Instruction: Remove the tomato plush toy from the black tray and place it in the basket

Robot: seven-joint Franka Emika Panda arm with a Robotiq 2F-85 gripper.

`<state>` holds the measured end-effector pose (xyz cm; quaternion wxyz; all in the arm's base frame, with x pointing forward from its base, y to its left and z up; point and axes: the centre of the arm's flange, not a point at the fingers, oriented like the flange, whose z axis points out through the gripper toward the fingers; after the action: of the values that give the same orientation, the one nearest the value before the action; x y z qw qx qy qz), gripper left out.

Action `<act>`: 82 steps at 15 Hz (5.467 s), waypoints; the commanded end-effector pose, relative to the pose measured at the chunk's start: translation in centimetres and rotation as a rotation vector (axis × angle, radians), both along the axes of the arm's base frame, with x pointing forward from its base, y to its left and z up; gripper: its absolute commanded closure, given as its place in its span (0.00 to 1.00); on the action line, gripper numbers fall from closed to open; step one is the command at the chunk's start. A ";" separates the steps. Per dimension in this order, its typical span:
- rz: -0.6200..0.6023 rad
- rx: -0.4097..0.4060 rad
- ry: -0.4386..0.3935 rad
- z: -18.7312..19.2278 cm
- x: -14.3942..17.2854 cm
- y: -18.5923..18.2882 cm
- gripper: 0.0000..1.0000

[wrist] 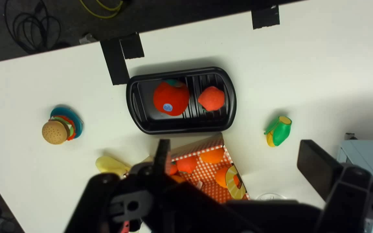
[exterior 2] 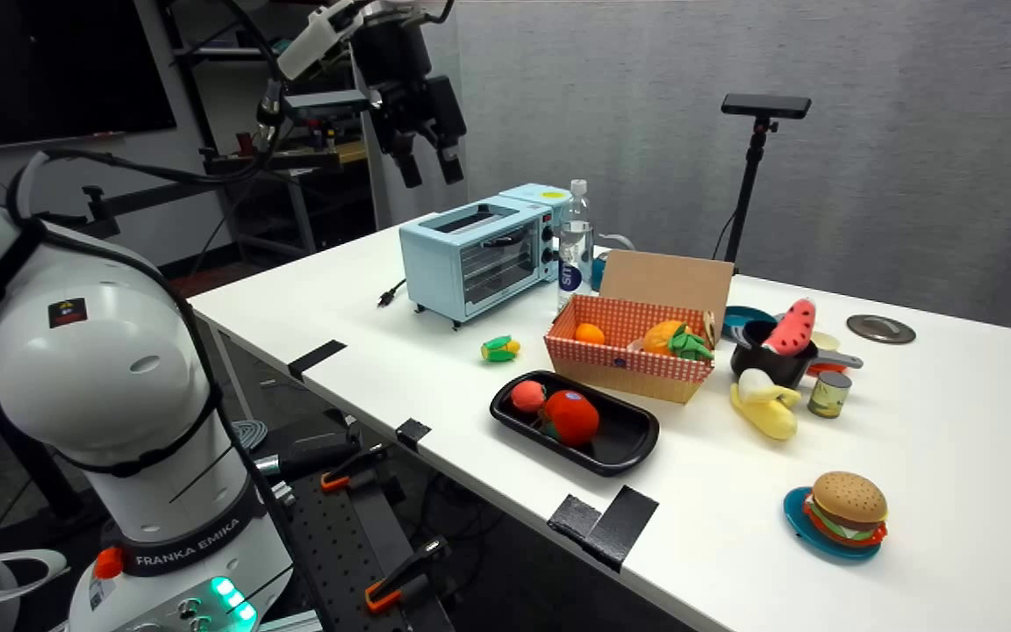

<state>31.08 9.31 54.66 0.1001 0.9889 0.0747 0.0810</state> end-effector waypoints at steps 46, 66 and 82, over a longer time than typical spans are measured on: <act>-0.082 -0.195 0.319 -5.8 2.6 -1.9 0.00; 0.070 -0.158 0.304 -27.1 9.1 -4.8 0.00; 0.084 -0.142 0.342 -32.2 10.2 -5.5 0.00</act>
<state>40.88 4.10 22.58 0.1458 0.9752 0.1348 -0.0975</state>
